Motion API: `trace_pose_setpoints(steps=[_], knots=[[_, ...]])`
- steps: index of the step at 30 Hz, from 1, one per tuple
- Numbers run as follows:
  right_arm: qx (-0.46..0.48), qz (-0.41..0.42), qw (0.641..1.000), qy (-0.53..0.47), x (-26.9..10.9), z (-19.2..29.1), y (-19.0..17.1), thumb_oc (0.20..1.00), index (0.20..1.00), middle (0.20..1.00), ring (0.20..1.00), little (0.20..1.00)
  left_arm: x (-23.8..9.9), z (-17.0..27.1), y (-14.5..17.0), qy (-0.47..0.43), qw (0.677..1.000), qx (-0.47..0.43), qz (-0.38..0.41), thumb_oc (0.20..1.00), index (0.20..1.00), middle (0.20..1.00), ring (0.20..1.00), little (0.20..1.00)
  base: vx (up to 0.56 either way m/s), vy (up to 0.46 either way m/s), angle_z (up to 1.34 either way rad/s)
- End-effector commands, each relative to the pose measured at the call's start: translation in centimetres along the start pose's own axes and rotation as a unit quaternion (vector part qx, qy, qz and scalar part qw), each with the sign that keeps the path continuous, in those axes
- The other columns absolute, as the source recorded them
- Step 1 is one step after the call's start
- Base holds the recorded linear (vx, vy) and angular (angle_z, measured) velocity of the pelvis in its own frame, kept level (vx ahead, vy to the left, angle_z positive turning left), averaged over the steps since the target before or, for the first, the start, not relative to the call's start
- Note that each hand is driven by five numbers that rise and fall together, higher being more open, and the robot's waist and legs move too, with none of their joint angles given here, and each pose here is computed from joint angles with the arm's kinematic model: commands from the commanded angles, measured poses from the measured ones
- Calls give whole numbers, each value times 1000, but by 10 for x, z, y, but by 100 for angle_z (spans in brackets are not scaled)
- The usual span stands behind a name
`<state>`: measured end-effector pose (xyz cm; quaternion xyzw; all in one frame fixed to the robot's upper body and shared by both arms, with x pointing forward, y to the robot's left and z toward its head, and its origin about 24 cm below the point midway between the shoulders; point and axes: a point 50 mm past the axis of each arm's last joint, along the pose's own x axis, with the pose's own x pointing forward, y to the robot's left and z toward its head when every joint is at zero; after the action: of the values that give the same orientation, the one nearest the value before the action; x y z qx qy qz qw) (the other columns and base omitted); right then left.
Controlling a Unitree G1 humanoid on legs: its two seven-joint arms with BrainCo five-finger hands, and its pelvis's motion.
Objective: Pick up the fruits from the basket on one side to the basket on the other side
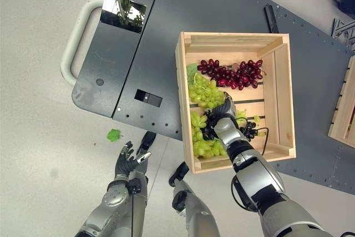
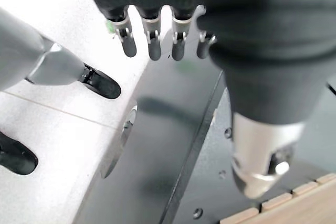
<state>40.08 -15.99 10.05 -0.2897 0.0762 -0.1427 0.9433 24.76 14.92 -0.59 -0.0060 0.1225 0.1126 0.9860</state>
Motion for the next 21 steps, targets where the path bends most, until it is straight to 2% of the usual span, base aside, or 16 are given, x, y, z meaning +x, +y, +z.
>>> trace_pose_setpoints(steps=[1, 9, 15, 21], knots=[[-19, 4, 999, -50, 2, 36, 1, 1000, 1000, 1000, 1000, 1000, 25, 90, -1, -160, 984, -75, 14, 1000, 1000, 1000, 1000, 1000, 0, 0, 0], [-103, -11, 995, 3, 10, 23, -10, 1000, 1000, 1000, 1000, 1000, 22, 87, -21, -155, 985, -72, -27, 1000, 1000, 1000, 1000, 1000, 0, 0, 0], [-66, -26, 996, 62, 11, 3, -19, 1000, 1000, 1000, 1000, 1000, 21, 87, -34, -153, 985, -69, -51, 1000, 1000, 1000, 1000, 1000, 9, 6, 8], [-114, -51, 991, 48, 14, 8, -27, 1000, 1000, 1000, 1000, 1000, 19, 86, -45, -151, 984, -64, -73, 1000, 1000, 1000, 1000, 1000, 1, 9, 8]])
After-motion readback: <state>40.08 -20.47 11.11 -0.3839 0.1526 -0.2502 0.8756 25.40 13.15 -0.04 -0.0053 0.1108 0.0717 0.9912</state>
